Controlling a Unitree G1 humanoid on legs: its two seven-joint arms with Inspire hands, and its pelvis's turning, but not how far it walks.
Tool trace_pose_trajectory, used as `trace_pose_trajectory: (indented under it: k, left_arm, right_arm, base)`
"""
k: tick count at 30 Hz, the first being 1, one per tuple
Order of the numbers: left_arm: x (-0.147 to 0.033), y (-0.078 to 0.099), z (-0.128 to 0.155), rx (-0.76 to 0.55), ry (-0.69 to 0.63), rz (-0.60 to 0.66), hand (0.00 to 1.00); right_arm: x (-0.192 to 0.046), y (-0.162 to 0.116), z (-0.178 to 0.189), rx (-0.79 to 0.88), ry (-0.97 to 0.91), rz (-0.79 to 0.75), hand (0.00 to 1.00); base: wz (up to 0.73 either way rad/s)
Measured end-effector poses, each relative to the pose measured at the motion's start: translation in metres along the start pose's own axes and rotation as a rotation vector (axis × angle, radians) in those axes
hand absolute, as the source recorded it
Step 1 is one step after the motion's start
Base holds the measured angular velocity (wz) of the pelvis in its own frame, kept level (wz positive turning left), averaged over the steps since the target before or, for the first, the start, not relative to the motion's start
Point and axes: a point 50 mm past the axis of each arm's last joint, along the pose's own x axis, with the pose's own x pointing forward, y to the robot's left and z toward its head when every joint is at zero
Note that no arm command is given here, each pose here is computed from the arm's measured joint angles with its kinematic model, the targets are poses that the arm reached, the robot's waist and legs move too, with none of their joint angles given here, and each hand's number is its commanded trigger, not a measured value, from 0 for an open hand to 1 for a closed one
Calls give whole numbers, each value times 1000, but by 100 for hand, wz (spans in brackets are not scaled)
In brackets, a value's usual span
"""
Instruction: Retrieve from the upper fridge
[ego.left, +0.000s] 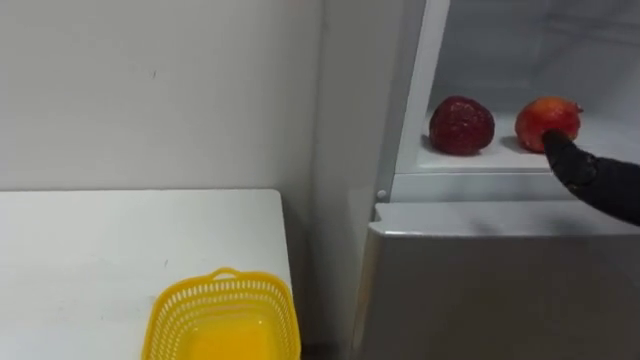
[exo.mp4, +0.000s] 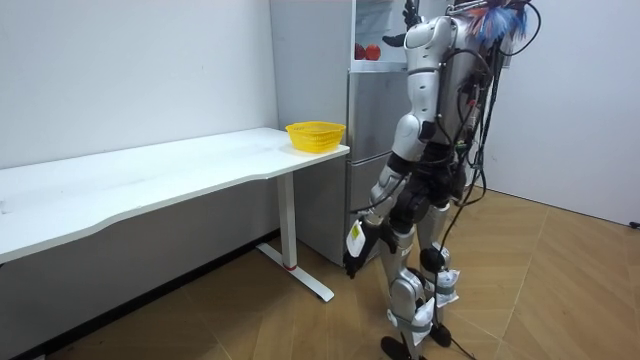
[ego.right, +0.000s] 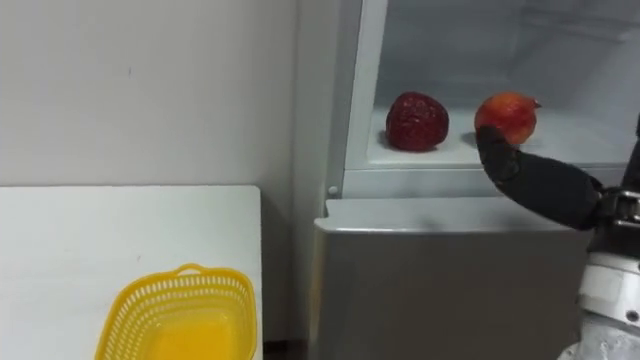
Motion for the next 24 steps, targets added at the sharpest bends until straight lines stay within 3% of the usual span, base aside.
trace_pose_trajectory:
  k: [24]
  left_arm:
    - [0,6,9,32,-22,-35,0]
  right_arm:
    - [37,23,-11,11,49,26,0]
  base:
    - [2]
